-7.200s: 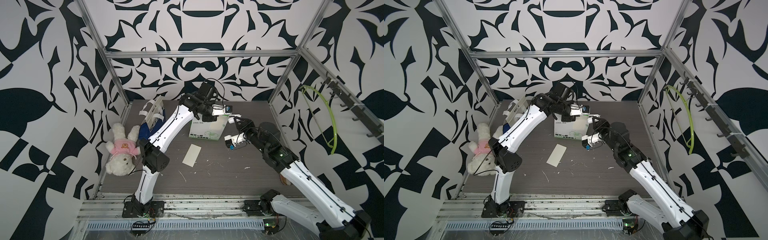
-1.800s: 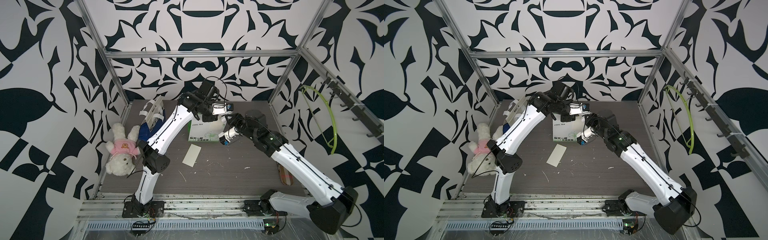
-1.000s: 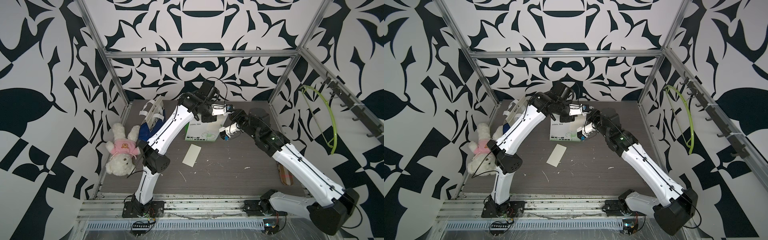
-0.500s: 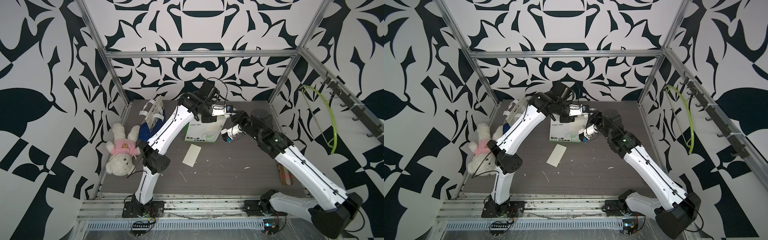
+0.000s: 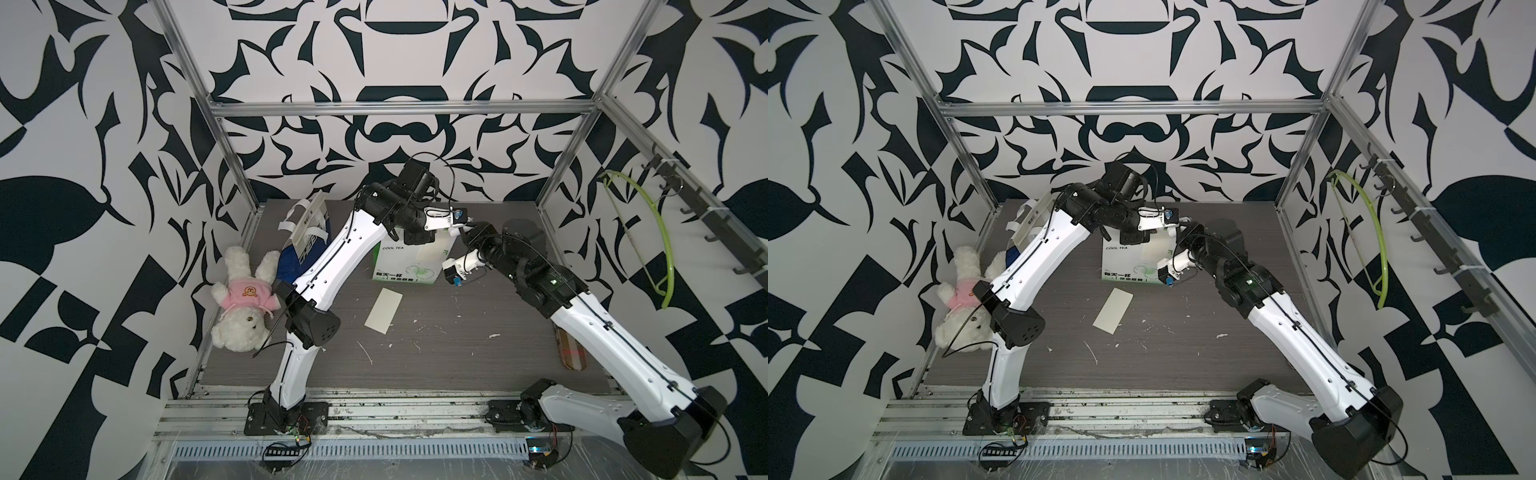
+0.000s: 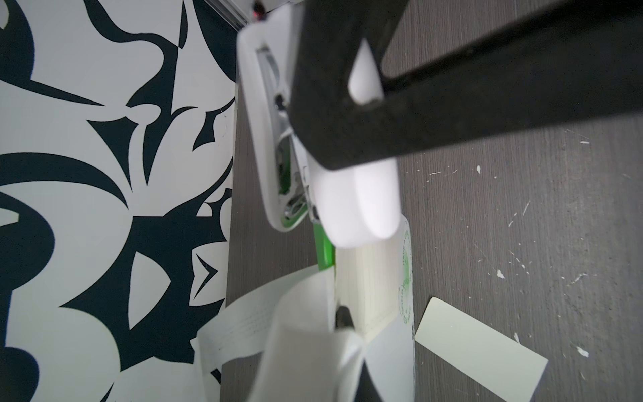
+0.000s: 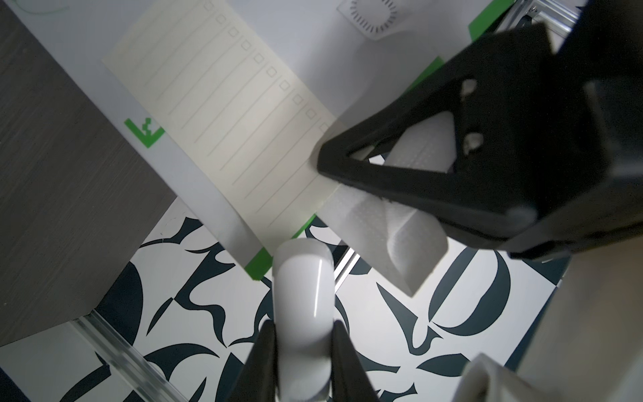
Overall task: Staple the receipts to the bags
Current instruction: Place the stapler in the takeout bag.
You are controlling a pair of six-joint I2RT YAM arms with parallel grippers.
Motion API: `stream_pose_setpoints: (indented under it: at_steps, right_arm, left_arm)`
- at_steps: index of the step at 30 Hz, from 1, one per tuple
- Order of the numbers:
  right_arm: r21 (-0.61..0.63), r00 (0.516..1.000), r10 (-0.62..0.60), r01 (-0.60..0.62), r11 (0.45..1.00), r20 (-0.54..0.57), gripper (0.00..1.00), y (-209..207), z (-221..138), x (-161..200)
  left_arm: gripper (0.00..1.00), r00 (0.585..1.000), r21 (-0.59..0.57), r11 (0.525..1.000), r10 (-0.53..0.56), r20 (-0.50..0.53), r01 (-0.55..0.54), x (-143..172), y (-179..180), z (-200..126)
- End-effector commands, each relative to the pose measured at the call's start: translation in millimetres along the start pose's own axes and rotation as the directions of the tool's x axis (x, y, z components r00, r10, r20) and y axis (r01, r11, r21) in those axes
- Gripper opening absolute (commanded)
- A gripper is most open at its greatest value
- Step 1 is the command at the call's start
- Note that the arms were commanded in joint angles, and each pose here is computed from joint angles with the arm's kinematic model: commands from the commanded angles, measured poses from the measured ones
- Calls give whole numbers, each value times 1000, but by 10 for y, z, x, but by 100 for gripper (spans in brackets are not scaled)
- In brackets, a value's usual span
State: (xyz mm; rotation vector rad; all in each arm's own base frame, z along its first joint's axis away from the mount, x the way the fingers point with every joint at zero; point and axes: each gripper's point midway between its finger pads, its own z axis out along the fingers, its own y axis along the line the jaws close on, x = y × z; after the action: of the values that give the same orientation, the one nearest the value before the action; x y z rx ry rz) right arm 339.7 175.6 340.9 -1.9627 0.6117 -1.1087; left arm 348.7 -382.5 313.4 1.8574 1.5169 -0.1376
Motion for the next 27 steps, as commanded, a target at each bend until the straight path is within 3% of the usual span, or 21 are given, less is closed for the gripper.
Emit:
stream_pose_setpoints:
  at_steps: [1, 27]
  right_arm:
    - [28, 973, -231, 231, 973, 3, 0, -68, 7, -29]
    - [-32, 958, -263, 268, 963, 111, 0, 117, 4, -259]
  left_arm:
    - [0, 999, -3, 1000, -4, 39, 4, -102, 11, -50]
    - [0, 999, 6, 1000, -10, 37, 10, -92, -12, -13]
